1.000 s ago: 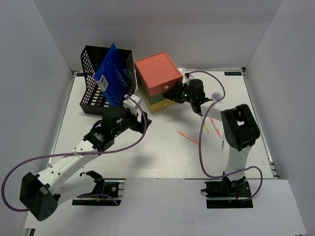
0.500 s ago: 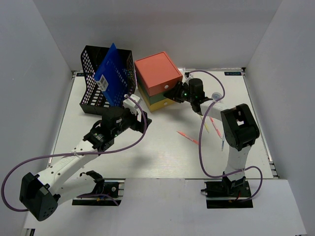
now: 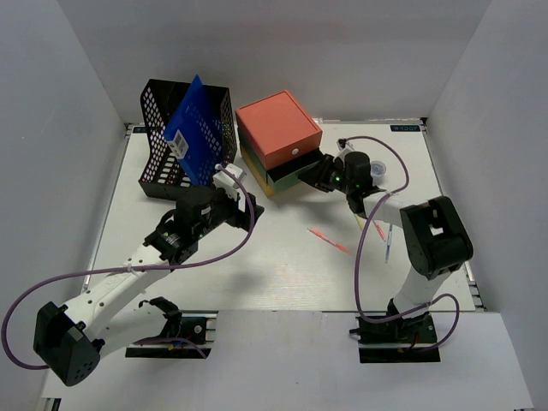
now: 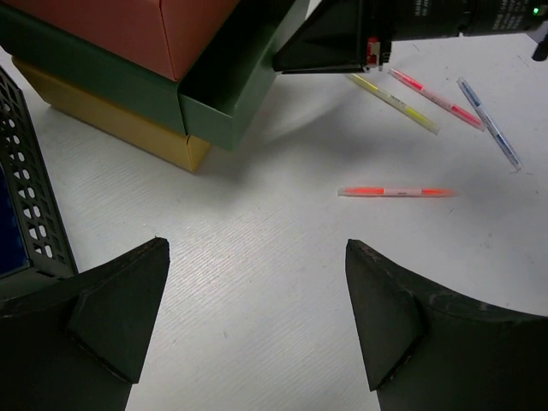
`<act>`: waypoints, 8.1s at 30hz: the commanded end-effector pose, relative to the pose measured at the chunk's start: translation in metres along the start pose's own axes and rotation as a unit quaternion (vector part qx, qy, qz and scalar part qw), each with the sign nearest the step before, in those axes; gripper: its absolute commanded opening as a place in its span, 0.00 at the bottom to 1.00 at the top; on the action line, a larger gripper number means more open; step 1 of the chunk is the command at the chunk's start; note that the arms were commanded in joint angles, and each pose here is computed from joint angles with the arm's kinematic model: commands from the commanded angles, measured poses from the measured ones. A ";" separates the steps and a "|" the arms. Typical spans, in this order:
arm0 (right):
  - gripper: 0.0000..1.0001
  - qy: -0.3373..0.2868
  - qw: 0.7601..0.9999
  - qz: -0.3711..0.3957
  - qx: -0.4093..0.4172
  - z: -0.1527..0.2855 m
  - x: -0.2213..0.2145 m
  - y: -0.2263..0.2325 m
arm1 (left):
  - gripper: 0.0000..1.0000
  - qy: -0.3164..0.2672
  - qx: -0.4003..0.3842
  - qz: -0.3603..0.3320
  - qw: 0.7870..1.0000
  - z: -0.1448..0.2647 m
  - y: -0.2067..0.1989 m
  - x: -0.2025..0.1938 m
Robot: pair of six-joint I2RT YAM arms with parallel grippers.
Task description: Organize the desk
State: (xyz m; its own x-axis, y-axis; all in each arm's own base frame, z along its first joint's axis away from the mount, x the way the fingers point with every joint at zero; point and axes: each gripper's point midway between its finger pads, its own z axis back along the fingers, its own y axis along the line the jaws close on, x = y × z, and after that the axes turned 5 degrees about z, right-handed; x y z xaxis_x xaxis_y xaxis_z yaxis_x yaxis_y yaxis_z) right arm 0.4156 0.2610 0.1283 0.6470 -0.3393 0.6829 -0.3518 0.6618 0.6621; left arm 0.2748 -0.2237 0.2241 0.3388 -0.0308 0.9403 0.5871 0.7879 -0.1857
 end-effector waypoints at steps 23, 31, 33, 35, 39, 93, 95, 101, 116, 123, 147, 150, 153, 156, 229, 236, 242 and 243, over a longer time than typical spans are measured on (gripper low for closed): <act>0.76 -0.012 0.997 0.078 0.019 0.056 0.002 0.016 | 0.93 -0.021 -0.014 0.002 1.000 0.006 -0.005 0.010; 0.67 -0.007 0.978 0.207 -0.034 0.093 0.015 -0.003 | 0.93 -0.029 -0.022 0.000 0.999 0.009 -0.008 0.015; 0.58 -0.025 0.970 0.238 -0.053 0.109 0.024 -0.011 | 0.93 -0.032 -0.027 0.000 0.999 0.011 -0.011 0.017; 0.43 -0.030 0.966 0.249 -0.066 0.118 0.030 -0.015 | 0.93 -0.034 -0.029 -0.001 0.999 0.011 -0.011 0.018; 0.18 -0.036 0.958 0.243 -0.148 0.139 0.060 -0.042 | 0.93 -0.039 -0.034 -0.001 0.999 0.015 -0.013 0.020; 0.17 0.048 0.883 0.390 -0.255 0.120 0.168 -0.142 | 0.93 -0.051 -0.037 -0.011 0.998 0.021 -0.014 0.025; 0.15 0.033 0.893 0.400 -0.204 0.122 0.170 -0.113 | 0.93 -0.051 -0.038 -0.011 0.998 0.022 -0.014 0.025; 0.13 -0.016 0.898 0.434 -0.078 0.135 0.176 -0.010 | 0.93 -0.051 -0.034 -0.011 0.998 0.022 -0.013 0.025; 0.14 0.057 0.867 0.489 0.082 0.077 0.095 0.091 | 0.93 -0.059 -0.029 -0.012 0.998 0.024 -0.011 0.027; 0.17 0.100 0.850 0.513 0.071 0.041 0.075 0.089 | 0.93 -0.059 -0.031 -0.012 0.998 0.024 -0.012 0.028; 0.53 0.140 0.822 0.552 -0.002 0.000 0.053 0.069 | 0.93 -0.061 -0.027 -0.014 0.998 0.025 -0.010 0.028; 0.65 0.140 0.823 0.551 -0.004 0.000 0.053 0.068 | 0.93 -0.059 -0.028 -0.014 0.998 0.025 -0.011 0.027; 0.67 0.133 0.827 0.546 -0.005 0.004 0.057 0.072 | 0.93 -0.061 -0.025 -0.014 0.998 0.025 -0.010 0.028; 0.69 0.124 0.828 0.547 0.001 0.011 0.060 0.079 | 0.93 -0.063 -0.024 -0.014 0.998 0.026 -0.009 0.029; 0.00 0.022 0.976 0.209 0.053 0.200 0.046 -0.014 | 0.21 0.124 0.192 -0.221 0.948 -0.200 0.021 -0.035; 0.00 0.023 0.976 0.212 0.050 0.200 0.045 -0.015 | 0.23 0.128 0.202 -0.200 0.950 -0.205 0.043 -0.031; 0.00 0.025 0.976 0.210 0.047 0.199 0.044 -0.018 | 0.25 0.129 0.198 -0.196 0.952 -0.208 0.049 -0.027; 0.00 0.026 0.976 0.209 0.047 0.199 0.044 -0.019 | 0.25 0.128 0.198 -0.196 0.952 -0.209 0.049 -0.027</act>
State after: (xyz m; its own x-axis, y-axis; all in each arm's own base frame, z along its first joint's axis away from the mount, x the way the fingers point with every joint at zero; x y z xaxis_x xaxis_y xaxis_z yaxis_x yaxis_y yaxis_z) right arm 0.3144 0.1032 0.2099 0.4708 -0.0223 0.8820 -0.6492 0.6681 0.3635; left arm 0.4381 -0.3084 0.1195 0.3645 -0.4995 0.7859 0.4110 0.8436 0.3455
